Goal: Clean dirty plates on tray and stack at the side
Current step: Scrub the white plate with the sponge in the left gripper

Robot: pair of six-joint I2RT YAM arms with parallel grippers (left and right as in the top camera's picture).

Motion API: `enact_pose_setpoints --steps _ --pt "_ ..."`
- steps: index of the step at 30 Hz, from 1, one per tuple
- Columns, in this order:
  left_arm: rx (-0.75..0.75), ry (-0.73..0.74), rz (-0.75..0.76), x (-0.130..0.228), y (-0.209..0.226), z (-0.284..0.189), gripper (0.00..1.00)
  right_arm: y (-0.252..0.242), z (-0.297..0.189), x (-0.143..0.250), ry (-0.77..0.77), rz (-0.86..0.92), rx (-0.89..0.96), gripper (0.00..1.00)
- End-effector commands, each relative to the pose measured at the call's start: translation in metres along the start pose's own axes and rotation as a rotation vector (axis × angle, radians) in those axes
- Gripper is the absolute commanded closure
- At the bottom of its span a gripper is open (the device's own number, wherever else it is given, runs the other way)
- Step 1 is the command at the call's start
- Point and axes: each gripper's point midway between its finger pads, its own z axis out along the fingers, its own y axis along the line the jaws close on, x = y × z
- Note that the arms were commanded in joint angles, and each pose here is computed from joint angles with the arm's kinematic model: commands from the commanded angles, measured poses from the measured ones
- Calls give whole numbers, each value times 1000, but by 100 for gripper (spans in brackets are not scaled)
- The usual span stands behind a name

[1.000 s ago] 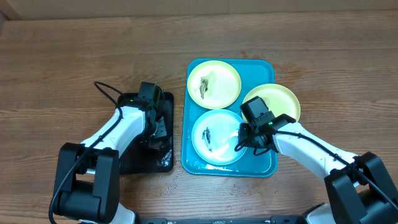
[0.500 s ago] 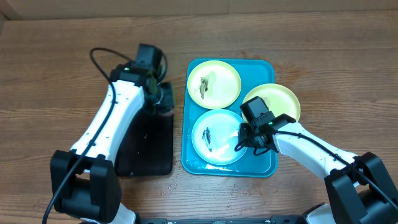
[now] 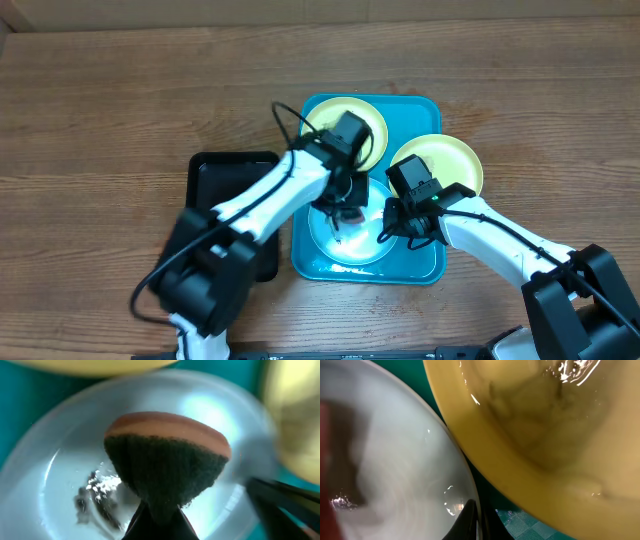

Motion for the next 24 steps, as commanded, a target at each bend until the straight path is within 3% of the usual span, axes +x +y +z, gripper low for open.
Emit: enact_pose_setpoints --steps 1,8,11,16,24 --pt "-86 -26 -92 -10 25 7 96 -18 3 0 -10 10 81 96" --pt "-390 -122 -36 -22 81 -7 96 -17 3 0 -13 10 78 96" --pt "-419 -111 -4 -19 86 -8 96 -17 3 0 -13 10 78 96" --pt "-152 10 73 -4 41 10 96 -17 3 0 -13 10 78 96" --pt "281 277 45 35 -28 31 96 -17 3 0 -12 10 79 96"
